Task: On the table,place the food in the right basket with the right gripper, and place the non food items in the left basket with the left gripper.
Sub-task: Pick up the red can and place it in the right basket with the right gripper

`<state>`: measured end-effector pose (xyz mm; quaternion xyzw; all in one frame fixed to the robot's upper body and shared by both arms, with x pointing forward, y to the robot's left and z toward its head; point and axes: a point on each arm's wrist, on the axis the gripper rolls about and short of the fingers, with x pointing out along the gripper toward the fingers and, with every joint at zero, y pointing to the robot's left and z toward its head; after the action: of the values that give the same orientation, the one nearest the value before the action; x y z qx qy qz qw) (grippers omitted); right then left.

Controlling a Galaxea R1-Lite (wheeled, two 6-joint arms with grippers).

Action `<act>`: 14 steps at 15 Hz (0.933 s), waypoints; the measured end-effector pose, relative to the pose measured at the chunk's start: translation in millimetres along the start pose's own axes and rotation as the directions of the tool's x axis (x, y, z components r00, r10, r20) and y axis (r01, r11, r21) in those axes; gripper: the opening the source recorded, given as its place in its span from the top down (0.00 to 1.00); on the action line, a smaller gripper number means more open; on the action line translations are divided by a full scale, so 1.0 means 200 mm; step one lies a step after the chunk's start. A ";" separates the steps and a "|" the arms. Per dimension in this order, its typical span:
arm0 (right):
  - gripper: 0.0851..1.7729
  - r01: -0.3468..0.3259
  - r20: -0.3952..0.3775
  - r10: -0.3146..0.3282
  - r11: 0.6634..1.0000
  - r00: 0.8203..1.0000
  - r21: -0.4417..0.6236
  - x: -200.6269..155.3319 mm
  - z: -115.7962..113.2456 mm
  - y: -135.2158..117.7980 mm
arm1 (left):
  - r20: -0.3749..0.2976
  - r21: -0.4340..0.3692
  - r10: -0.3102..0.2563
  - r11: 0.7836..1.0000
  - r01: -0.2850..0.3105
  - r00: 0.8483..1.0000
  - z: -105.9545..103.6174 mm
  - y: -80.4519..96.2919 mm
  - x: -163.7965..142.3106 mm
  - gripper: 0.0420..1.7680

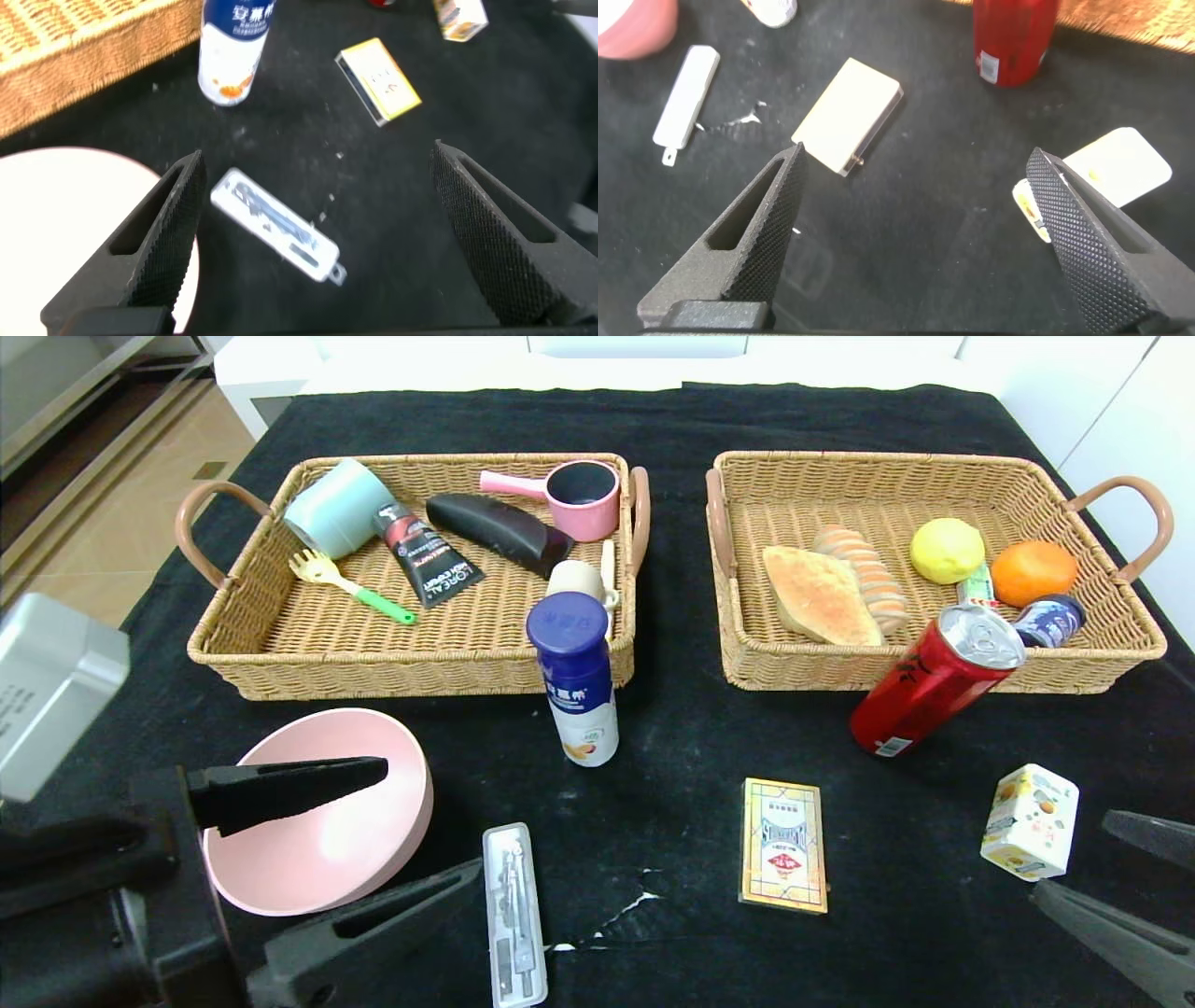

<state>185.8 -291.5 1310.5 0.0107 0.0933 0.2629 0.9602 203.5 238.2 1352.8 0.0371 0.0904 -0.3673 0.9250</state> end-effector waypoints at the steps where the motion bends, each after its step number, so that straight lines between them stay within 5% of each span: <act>1: 0.04 -0.001 -0.010 0.001 1.000 1.000 0.001 0.01 0.00 0.00 | 0.001 0.006 0.014 1.000 -0.014 1.000 0.00 -0.01 0.03 0.03; 11: 0.04 -0.002 -0.054 0.001 1.000 0.999 -0.003 0.06 -0.02 0.00 | -0.016 0.015 0.032 0.999 -0.032 0.999 -0.03 -0.04 0.10 0.03; 14: 0.04 0.090 -0.059 -0.093 0.995 0.994 -0.044 0.08 -0.02 0.00 | -0.019 0.017 0.029 0.999 -0.028 0.999 -0.04 -0.05 0.10 0.03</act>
<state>198.5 -284.5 1304.1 -0.0215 0.1178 0.2206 0.9680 209.9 219.6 1341.6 0.0496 0.0954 -0.3544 0.9289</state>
